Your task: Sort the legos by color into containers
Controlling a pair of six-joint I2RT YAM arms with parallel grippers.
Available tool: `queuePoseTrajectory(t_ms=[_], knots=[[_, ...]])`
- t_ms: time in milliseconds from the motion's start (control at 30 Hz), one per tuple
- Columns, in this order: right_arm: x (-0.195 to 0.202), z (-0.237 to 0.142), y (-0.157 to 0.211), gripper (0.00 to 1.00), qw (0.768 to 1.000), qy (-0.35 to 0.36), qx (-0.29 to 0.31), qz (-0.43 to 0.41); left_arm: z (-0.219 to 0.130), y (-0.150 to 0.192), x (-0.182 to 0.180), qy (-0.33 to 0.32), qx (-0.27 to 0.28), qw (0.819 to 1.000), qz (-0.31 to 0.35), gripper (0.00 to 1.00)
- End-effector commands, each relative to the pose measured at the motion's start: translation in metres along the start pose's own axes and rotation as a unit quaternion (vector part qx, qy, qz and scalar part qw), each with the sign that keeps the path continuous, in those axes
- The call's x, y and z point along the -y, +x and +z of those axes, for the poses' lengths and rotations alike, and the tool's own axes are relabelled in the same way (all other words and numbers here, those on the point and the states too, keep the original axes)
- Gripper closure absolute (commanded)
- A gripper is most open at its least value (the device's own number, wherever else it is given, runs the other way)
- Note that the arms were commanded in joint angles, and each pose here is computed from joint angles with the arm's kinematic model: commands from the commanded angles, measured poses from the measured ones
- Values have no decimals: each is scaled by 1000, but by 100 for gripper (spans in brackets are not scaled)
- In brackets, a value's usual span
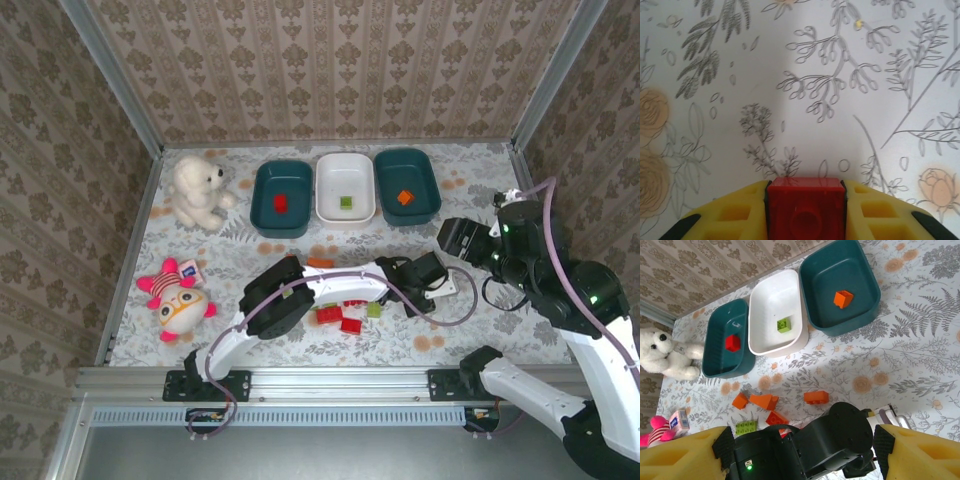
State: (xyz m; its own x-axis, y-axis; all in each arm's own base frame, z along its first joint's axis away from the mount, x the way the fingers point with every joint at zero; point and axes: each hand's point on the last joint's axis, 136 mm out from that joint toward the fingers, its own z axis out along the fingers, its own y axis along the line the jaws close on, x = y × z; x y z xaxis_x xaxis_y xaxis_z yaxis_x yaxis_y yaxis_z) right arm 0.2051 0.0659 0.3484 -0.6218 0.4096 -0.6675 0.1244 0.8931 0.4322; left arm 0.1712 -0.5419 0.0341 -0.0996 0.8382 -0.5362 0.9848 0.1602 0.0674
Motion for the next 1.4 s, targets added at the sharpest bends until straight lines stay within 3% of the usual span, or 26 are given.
queuePoseTrajectory(t_ms=[0, 133, 267, 433, 633, 733, 867, 1367], knots=[[-10, 3, -5, 24, 1000, -18, -3, -12, -40, -15, -30, -34, 13, 998, -45, 78], [-16, 7, -11, 24, 1000, -23, -1, -18, -87, -26, -78, -75, 42, 989, -120, 78], [-29, 19, -13, 24, 999, -44, -10, -26, -139, -13, -141, -117, 70, 966, -219, 79], [-67, 50, -6, 23, 991, -119, -52, -36, -184, 47, -222, -166, 60, 922, -344, 80], [-108, 98, 10, 23, 973, -185, -137, -25, -214, 132, -290, -209, 23, 864, -458, 81], [-115, 119, 15, 23, 969, -183, -165, -22, -217, 167, -315, -203, 17, 830, -519, 81], [-119, 136, 19, 24, 965, -179, -188, -22, -209, 195, -335, -190, 16, 800, -569, 81], [-111, 149, 29, 24, 966, -161, -202, -14, -152, 222, -327, -135, -17, 774, -619, 80]])
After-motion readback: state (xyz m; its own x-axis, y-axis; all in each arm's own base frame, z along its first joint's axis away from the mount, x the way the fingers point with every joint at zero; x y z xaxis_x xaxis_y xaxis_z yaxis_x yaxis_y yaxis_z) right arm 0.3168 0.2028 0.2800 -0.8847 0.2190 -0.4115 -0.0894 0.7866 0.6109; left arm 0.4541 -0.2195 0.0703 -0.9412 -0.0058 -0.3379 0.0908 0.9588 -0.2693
